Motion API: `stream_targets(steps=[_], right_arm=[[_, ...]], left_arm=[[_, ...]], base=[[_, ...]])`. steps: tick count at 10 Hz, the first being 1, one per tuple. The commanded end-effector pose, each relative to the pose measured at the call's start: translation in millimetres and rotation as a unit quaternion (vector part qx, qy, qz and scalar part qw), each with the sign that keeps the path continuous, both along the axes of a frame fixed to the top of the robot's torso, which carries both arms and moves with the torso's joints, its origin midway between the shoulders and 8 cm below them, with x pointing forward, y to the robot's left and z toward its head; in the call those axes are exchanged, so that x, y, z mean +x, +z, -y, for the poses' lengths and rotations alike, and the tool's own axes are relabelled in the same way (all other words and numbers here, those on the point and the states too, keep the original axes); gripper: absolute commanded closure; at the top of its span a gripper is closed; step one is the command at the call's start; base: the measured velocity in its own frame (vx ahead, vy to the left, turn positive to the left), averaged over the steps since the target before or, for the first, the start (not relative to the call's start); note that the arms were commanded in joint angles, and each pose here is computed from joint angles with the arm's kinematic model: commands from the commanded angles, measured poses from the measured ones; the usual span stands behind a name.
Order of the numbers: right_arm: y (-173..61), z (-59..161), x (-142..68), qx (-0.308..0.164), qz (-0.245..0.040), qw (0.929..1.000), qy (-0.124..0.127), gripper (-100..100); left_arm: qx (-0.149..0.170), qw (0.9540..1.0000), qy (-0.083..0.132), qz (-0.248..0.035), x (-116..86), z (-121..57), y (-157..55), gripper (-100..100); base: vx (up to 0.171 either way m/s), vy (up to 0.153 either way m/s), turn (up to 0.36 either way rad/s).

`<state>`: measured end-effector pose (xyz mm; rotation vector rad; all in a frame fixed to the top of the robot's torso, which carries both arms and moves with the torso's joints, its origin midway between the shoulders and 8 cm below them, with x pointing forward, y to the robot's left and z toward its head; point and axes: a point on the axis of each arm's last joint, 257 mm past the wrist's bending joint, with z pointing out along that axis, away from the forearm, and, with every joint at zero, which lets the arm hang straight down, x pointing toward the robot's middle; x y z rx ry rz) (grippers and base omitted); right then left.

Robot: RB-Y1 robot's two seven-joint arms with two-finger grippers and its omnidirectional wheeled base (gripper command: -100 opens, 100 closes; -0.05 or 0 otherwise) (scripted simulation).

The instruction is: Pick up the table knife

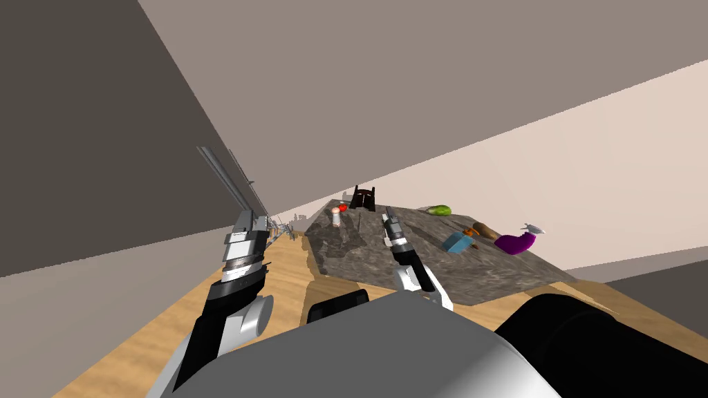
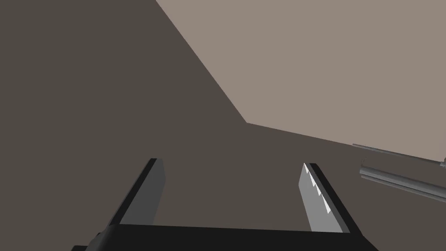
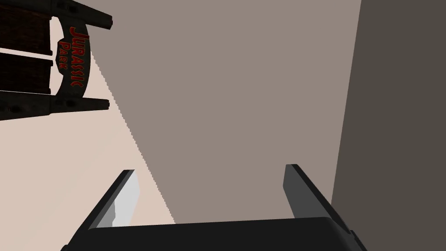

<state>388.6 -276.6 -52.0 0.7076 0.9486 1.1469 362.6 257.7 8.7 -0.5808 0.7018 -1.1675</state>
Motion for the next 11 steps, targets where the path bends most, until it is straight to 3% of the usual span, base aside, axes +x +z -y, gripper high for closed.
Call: stream_targets(steps=[1, 3, 4, 5, 6, 8, 11], right_arm=[[-7.6, 6.6, 4.3, -0.007, -0.018, 0.9998, -0.004, -100], [-40.1, 25.0, 13.6, -0.032, -0.069, 0.9970, -0.016, -100], [-42.2, 25.5, 14.3, -0.032, -0.074, 0.9966, -0.017, -100], [-60.0, 37.2, 18.0, -0.044, -0.102, 0.9935, -0.026, -100], [-60.0, 37.2, 18.0, -0.044, -0.102, 0.9935, -0.026, -100], [-92.3, 63.4, 22.0, -0.067, -0.153, 0.9849, -0.045, -100], [-112.3, 79.4, 23.0, -0.078, -0.188, 0.9774, -0.057, -100]], left_arm=[[0.000, 1.0000, 0.000, 0.000, 0.0, 0.0, 0.0, 0], [0.000, 1.0000, 0.000, 0.000, 0.0, 0.0, 0.0, 0], [0.000, 1.0000, 0.000, 0.000, 0.0, 0.0, 0.0, 0], [0.000, 1.0000, 0.000, 0.000, 0.0, 0.0, 0.0, 0], [0.000, 1.0000, 0.000, 0.000, 0.0, 0.0, 0.0, 0], [0.000, 1.0000, 0.000, 0.000, 0.0, 0.0, 0.0, 0], [0.000, 1.0000, 0.000, 0.000, 0.0, 0.0, 0.0, 0]], base=[[-0.025, 0.048, 0.065], [-0.023, 0.067, 0.160], [-0.013, 0.063, 0.075], [-0.025, 0.073, 0.131], [-0.020, 0.055, 0.072], [-0.027, 0.073, 0.173], [-0.021, 0.063, 0.101]])
